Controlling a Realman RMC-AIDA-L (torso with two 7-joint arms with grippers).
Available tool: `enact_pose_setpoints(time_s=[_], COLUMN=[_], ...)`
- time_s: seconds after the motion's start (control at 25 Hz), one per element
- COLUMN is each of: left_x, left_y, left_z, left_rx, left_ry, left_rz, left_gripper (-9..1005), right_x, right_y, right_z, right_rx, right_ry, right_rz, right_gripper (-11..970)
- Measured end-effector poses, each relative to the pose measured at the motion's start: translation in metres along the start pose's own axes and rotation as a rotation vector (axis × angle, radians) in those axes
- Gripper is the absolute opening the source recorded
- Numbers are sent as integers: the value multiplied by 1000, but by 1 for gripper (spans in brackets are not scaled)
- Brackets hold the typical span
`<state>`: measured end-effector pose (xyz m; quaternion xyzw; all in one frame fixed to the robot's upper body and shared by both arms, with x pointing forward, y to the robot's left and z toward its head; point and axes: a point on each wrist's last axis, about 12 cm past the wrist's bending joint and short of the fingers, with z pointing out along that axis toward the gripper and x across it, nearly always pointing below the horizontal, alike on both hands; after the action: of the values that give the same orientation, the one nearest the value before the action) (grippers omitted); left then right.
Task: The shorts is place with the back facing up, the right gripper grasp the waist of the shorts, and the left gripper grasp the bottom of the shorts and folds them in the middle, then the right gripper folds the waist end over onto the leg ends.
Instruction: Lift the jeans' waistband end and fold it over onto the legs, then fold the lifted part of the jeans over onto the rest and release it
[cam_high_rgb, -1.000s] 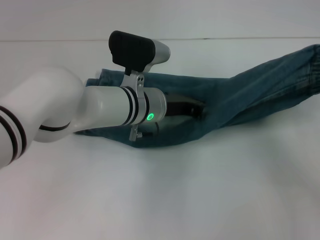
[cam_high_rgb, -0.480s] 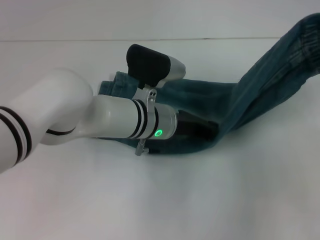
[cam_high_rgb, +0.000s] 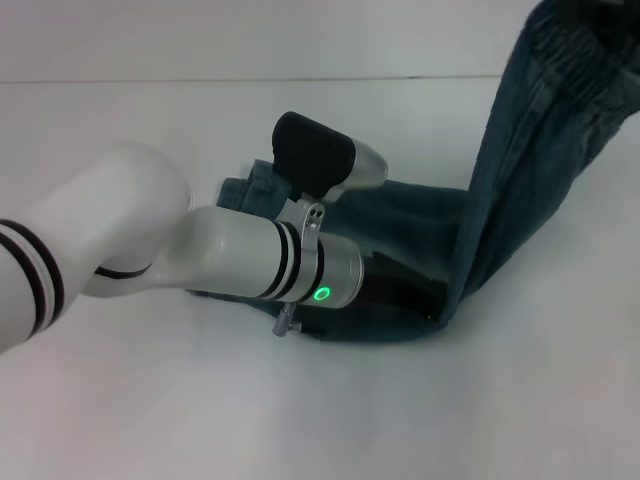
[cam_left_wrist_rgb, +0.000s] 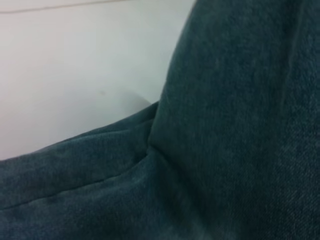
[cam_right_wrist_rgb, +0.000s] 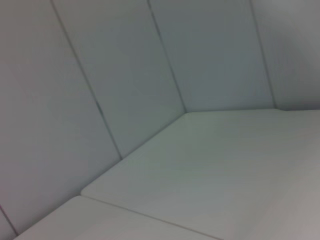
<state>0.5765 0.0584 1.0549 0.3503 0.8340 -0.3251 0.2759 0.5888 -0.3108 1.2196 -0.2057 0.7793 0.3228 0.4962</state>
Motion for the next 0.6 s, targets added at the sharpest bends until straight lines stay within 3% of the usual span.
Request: enact_pose_setpoints(time_s=[0.16,0.24,0.44,0.6], left_x=[2,2,6,13], left_y=[1,9,42,71], left_z=[-2,-6,-22,-45], left_rx=[1,-35,-204,-360], left_ry=[-20,-61,-172,-282], left_rz=[-24,-59,-158,-226], left_gripper=[2,1,1,123], right_x=[-9,-11,-10,-5], right_y=[7,10,17,23], right_z=[13,20,32,44], right_rx=[-30,-42,-69,-94], right_ry=[24,39,70,102], right_rz=[-30,-39,-45,-41], right_gripper=[89,90,92,94])
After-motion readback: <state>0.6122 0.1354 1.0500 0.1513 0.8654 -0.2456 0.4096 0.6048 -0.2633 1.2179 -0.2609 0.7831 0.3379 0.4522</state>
